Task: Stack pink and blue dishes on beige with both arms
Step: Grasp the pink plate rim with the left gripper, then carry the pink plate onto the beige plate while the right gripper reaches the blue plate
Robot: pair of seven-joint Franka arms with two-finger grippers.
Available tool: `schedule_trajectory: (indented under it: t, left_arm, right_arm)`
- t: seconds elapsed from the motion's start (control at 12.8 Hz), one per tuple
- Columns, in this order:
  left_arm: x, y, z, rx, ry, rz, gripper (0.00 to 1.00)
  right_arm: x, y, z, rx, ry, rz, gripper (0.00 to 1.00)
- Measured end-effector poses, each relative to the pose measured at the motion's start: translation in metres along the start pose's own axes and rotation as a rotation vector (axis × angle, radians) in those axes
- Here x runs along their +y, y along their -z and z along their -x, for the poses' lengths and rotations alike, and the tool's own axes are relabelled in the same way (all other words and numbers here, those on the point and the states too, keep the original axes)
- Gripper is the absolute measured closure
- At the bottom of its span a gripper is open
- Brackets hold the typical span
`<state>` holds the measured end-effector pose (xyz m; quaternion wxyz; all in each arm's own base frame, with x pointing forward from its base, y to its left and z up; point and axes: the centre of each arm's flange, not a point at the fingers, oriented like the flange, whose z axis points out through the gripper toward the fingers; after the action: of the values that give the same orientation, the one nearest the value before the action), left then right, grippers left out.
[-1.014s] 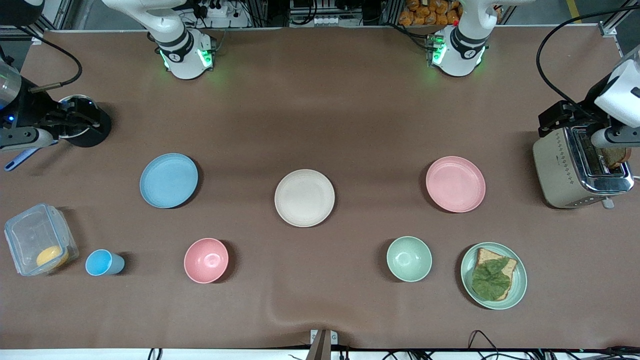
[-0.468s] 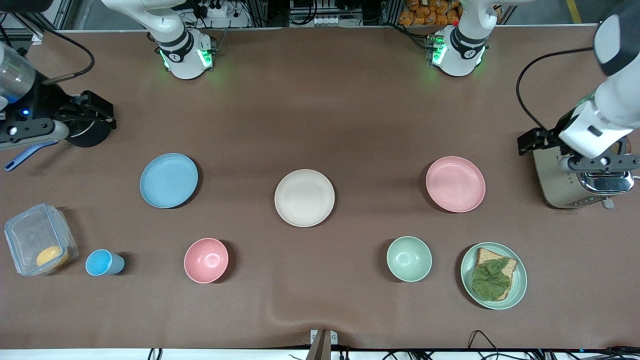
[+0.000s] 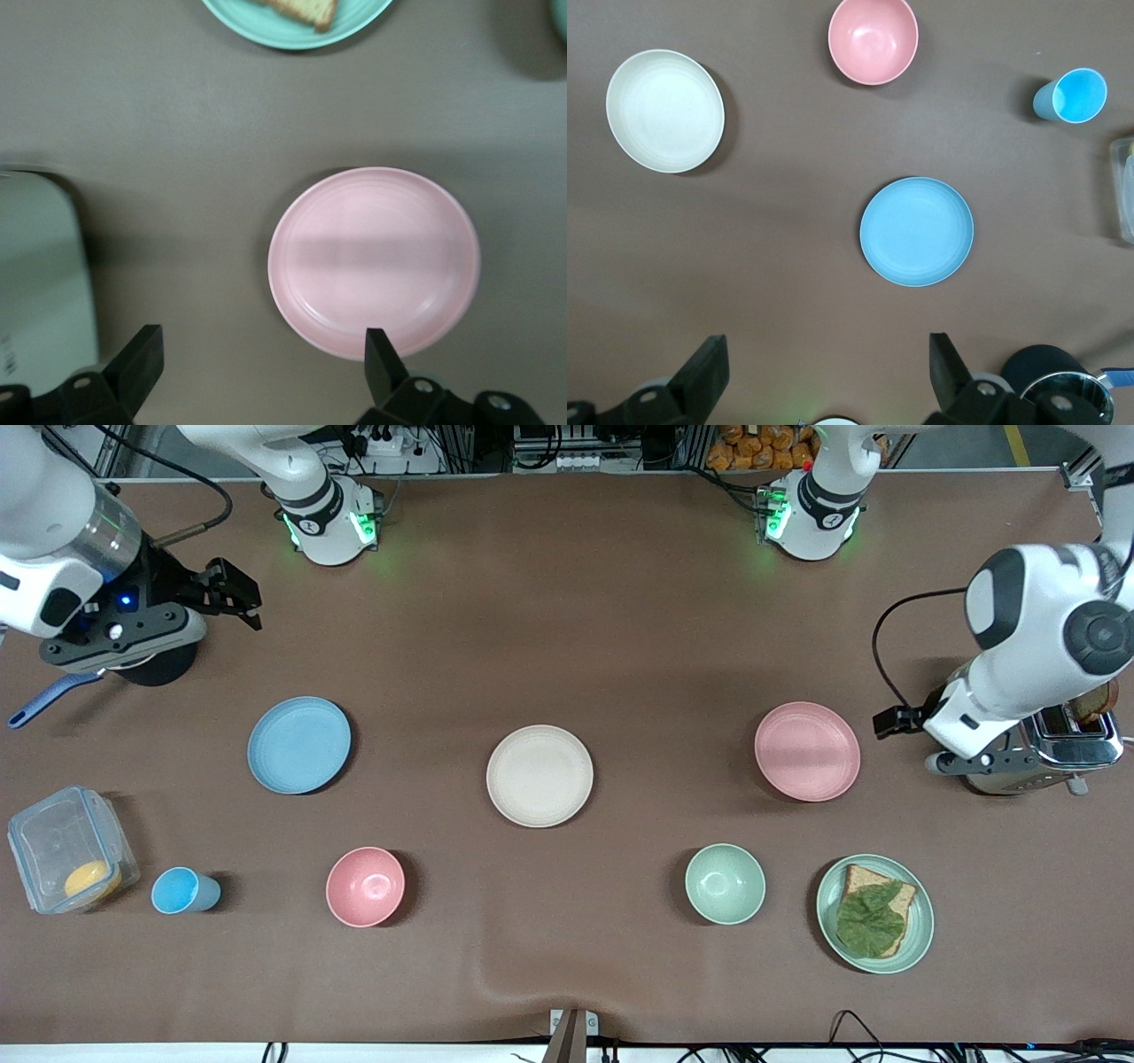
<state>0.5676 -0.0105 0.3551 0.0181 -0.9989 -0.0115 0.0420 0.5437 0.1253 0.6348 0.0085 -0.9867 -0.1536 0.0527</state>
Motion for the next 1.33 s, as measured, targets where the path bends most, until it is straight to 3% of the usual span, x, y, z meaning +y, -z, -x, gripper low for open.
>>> schedule_trajectory:
  t: [0.31, 0.62, 0.78, 0.86, 0.94, 1.01, 1.33]
  left_arm:
    - [-0.008, -0.090, -0.004, -0.026, 0.011, 0.006, 0.00]
    - [-0.006, -0.148, -0.006, -0.049, -0.008, 0.010, 0.00]
    - [-0.012, -0.158, -0.006, -0.056, -0.005, 0.012, 0.05]
    - [-0.014, -0.162, -0.005, -0.061, -0.002, 0.013, 0.14]
    - [-0.015, -0.164, -0.005, -0.066, 0.000, 0.013, 0.15]
    - [-0.015, -0.167, -0.004, -0.071, -0.001, 0.013, 0.22]
    - [-0.013, -0.173, -0.004, -0.078, -0.004, 0.014, 0.69]
  right_arm:
    - [0.029, -0.024, -0.019, -0.031, -0.050, -0.058, 0.00]
    - [0.056, -0.032, -0.022, -0.037, -0.095, -0.039, 0.00]
    - [0.078, -0.031, -0.025, -0.005, -0.131, -0.035, 0.00]
    - [0.095, -0.031, -0.023, 0.005, -0.160, -0.035, 0.00]
    - [0.115, -0.031, -0.018, 0.008, -0.195, -0.038, 0.00]
    - [0.134, -0.031, -0.012, 0.010, -0.227, -0.041, 0.00]
    - [0.186, -0.032, 0.006, 0.012, -0.316, -0.050, 0.00]
